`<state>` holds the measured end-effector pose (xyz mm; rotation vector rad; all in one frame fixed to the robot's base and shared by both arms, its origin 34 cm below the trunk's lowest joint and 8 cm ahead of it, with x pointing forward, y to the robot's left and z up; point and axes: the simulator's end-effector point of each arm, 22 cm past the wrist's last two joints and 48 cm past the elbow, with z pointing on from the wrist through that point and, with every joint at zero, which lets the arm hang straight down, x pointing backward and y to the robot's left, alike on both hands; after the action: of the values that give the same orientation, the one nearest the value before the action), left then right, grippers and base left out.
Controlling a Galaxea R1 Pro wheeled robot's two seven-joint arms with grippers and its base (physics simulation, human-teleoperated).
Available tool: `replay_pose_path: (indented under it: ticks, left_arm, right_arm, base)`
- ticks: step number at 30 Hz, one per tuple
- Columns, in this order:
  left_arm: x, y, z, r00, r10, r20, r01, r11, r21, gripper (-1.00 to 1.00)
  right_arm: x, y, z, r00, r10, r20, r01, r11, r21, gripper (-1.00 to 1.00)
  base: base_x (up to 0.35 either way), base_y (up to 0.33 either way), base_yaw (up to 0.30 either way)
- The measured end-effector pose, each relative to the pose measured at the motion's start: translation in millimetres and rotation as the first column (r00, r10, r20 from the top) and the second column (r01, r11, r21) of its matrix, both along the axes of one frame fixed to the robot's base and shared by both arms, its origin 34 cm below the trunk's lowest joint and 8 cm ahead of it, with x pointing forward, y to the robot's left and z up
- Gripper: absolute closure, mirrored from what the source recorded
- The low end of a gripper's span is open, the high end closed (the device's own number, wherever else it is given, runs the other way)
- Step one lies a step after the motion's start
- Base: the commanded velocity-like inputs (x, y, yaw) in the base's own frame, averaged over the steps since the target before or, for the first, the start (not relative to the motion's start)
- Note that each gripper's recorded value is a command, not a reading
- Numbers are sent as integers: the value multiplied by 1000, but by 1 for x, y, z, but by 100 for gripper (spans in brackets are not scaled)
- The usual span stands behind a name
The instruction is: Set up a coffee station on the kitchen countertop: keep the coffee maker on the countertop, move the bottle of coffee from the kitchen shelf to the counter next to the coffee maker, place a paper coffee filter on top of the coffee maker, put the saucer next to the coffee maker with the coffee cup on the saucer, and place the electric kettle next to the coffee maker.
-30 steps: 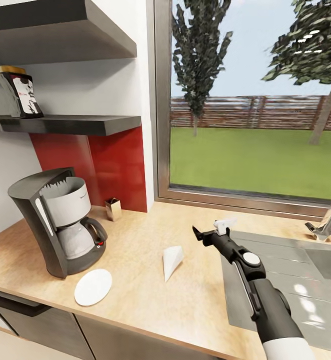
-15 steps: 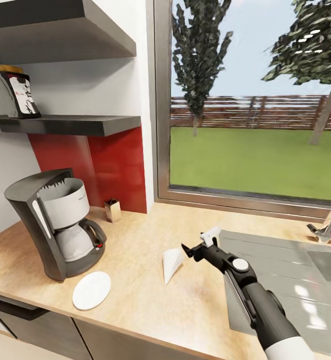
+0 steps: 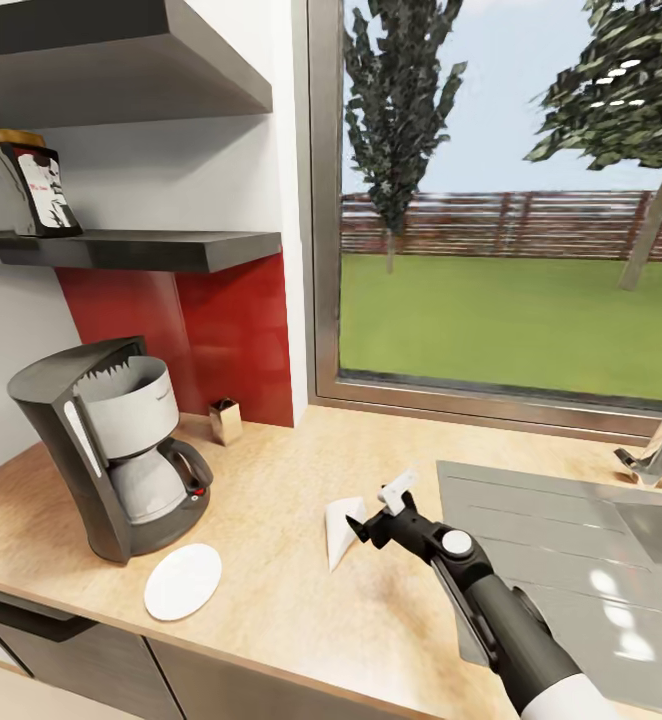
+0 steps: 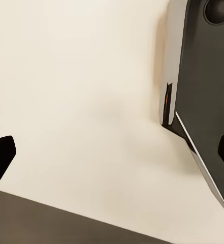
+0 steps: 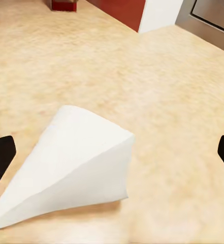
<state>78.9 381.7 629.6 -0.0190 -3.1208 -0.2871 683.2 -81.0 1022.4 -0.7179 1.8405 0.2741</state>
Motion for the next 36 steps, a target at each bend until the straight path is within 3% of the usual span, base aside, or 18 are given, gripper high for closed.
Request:
replay_pose_path:
  ticks: [20, 26, 36]
  left_arm:
    - [0, 0, 0, 1000, 0, -1, 0, 1000, 0, -100]
    - [0, 0, 0, 1000, 0, 0, 0, 1000, 0, -100]
    - [0, 0, 0, 1000, 0, 0, 0, 1000, 0, -100]
  right_arm:
    - [-4, -6, -18, 999, 3, -36, -4, 1000, -20, -100]
    - [-28, 0, -26, 982, 159, -101, -160, 987, -1, -100]
    - [-40, -31, -36, 965, 217, -146, -225, 974, -37, -100]
  base:
    - [68, 0, 0]
    - [1, 0, 0]
    - [0, 0, 0]
